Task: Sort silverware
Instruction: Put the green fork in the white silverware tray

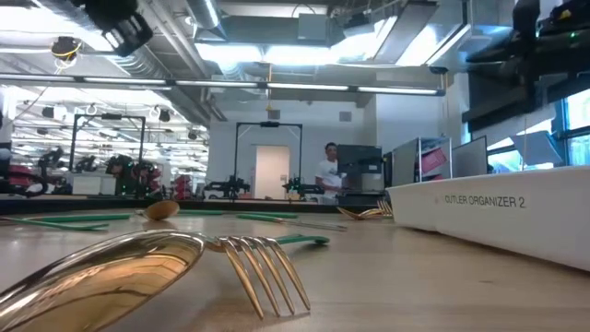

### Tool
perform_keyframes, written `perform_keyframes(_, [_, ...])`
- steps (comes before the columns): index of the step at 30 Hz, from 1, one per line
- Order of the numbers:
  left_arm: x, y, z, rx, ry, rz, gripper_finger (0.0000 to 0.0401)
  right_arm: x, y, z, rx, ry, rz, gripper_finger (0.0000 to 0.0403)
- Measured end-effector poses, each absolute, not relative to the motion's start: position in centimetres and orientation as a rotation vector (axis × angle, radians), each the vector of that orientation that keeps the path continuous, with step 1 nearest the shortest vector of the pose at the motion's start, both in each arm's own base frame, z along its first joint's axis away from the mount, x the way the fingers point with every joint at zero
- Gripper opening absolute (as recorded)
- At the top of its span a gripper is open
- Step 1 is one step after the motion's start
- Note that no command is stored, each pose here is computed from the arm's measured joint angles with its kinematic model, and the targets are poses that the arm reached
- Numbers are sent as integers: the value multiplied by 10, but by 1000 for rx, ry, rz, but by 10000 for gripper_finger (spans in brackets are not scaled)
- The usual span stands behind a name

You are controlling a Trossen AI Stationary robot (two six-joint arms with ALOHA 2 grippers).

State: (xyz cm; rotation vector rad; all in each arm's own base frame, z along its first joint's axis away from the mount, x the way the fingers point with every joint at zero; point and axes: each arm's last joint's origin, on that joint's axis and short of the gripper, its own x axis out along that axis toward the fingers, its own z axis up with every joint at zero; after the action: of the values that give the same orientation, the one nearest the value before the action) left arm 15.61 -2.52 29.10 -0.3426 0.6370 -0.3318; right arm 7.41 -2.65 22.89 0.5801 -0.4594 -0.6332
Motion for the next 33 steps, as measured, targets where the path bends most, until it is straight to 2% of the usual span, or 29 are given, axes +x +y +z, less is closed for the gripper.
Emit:
perform_keyframes(6, [168,-53,265,-236,912,-460,114,82,-26,226,572,-390,-575,83])
perform_keyframes(14, [187,-101,230,-61,1085,-617,114,89,-27,222,562,-334,-609,83])
perform_keyframes(24, [201,-136,196,66,1138,-567,114,92,-28,219,556,-310,-637,83])
perform_keyframes(33, [207,-156,169,94,1188,-506,114,93,-26,219,581,-294,-562,83])
